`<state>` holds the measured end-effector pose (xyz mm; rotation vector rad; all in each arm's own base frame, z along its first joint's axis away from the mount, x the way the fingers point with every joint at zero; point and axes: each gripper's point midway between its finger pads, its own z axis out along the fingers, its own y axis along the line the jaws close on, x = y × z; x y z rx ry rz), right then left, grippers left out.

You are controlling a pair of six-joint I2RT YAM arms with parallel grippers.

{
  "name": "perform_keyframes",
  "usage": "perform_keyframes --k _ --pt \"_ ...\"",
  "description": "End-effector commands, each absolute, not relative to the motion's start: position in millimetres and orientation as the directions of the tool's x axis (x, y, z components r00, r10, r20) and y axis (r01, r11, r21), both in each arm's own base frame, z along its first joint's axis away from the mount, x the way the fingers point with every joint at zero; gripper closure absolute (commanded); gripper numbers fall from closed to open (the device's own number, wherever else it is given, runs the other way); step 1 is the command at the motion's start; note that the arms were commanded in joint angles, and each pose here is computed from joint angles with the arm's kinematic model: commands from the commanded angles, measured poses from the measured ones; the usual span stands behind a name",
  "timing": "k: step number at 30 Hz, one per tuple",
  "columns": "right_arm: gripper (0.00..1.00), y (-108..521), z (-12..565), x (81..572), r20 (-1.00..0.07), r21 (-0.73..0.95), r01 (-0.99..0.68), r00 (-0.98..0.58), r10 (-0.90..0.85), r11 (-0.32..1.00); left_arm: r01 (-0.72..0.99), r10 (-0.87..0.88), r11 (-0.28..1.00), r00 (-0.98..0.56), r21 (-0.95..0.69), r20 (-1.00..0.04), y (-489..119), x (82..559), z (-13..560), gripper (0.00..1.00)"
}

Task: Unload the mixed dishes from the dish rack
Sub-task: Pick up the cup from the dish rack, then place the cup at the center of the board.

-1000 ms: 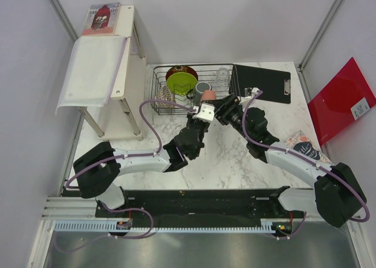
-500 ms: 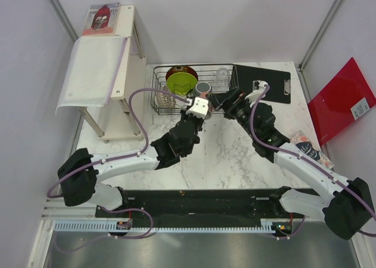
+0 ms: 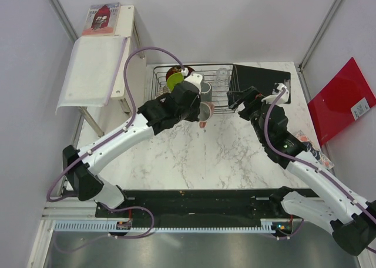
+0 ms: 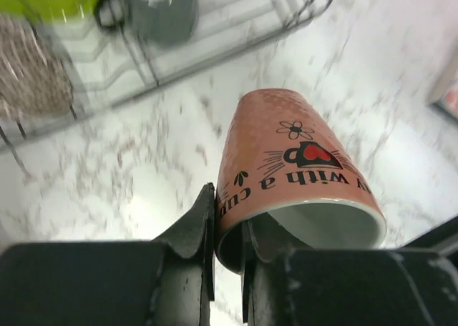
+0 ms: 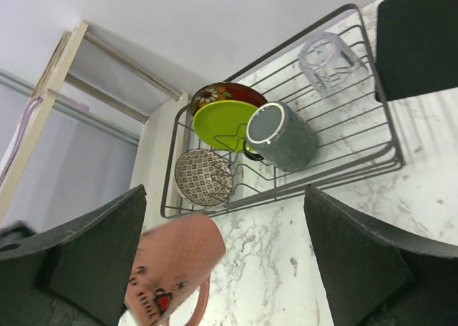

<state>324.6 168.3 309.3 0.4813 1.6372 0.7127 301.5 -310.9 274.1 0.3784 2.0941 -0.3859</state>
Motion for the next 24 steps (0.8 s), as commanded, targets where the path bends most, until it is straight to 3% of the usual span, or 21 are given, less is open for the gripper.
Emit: perform_keyframes --k 1,6,15,24 --pt "0.02 141 299 313 -0.753 0.648 0.005 -0.148 0.641 0.762 0.336 0.152 0.908 -0.823 -0.252 -0.548 -291 250 198 0.98" --pt "0.02 140 286 304 -0.785 0.603 -0.016 -0.189 0.590 0.797 0.274 0.175 0.937 -0.904 -0.218 -0.390 -272 242 143 0.98" --pt "0.02 144 243 290 -0.783 0.583 -0.016 -0.280 0.556 0.812 0.099 0.072 0.992 -0.956 -0.079 -0.286 -223 261 74 0.98" --pt "0.02 145 224 288 -0.791 0.559 -0.017 -0.312 0.526 0.829 0.040 0.024 0.997 -0.970 -0.064 -0.241 -203 287 62 0.98"
